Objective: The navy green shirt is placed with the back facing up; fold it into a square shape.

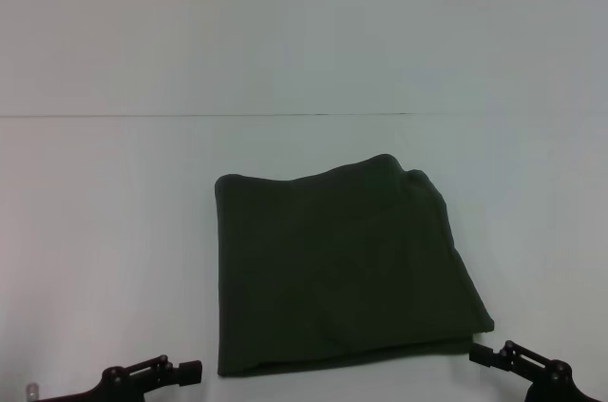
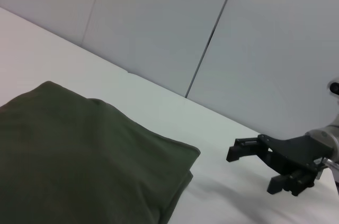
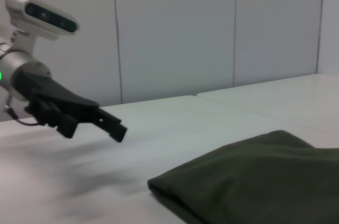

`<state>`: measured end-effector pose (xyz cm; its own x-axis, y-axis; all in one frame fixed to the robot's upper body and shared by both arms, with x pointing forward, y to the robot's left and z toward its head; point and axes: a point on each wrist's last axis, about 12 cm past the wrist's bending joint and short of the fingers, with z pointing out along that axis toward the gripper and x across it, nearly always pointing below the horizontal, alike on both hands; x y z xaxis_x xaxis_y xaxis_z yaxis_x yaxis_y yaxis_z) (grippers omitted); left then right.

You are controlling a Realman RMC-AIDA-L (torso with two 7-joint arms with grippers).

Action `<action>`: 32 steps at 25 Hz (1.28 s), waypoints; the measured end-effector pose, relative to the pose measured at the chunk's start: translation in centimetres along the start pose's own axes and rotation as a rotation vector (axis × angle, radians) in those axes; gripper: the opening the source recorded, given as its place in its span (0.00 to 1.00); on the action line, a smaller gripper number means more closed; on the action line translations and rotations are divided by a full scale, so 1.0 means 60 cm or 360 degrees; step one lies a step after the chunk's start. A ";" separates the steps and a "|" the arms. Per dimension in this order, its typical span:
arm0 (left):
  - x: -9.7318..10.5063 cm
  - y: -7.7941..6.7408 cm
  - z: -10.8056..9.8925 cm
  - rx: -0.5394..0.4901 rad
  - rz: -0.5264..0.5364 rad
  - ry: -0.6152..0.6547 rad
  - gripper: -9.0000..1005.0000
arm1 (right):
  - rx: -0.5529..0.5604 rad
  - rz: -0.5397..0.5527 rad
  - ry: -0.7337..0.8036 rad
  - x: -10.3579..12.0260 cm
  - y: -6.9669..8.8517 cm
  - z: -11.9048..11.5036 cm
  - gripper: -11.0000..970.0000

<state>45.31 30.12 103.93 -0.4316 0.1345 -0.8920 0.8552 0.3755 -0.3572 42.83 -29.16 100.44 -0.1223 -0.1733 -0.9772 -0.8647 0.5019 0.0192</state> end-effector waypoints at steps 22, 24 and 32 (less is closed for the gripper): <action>-0.008 0.009 0.003 -0.0052 0.0007 -0.0031 0.90 | 0.0043 -0.0015 0.0002 -0.002 -0.010 0.008 0.87; -0.009 0.009 0.004 -0.0051 0.0010 -0.0032 0.90 | 0.0042 -0.0014 0.0000 -0.002 -0.009 0.008 0.87; -0.017 0.014 -0.001 -0.0089 0.0020 -0.0089 0.90 | 0.0108 -0.0009 -0.0025 -0.004 -0.017 0.004 0.87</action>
<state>46.45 30.39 104.54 -0.4030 0.0889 -0.9109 0.8425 0.4247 -0.3313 43.84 -29.43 100.62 -0.1096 -0.1631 -0.9805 -0.8302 0.5574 0.0001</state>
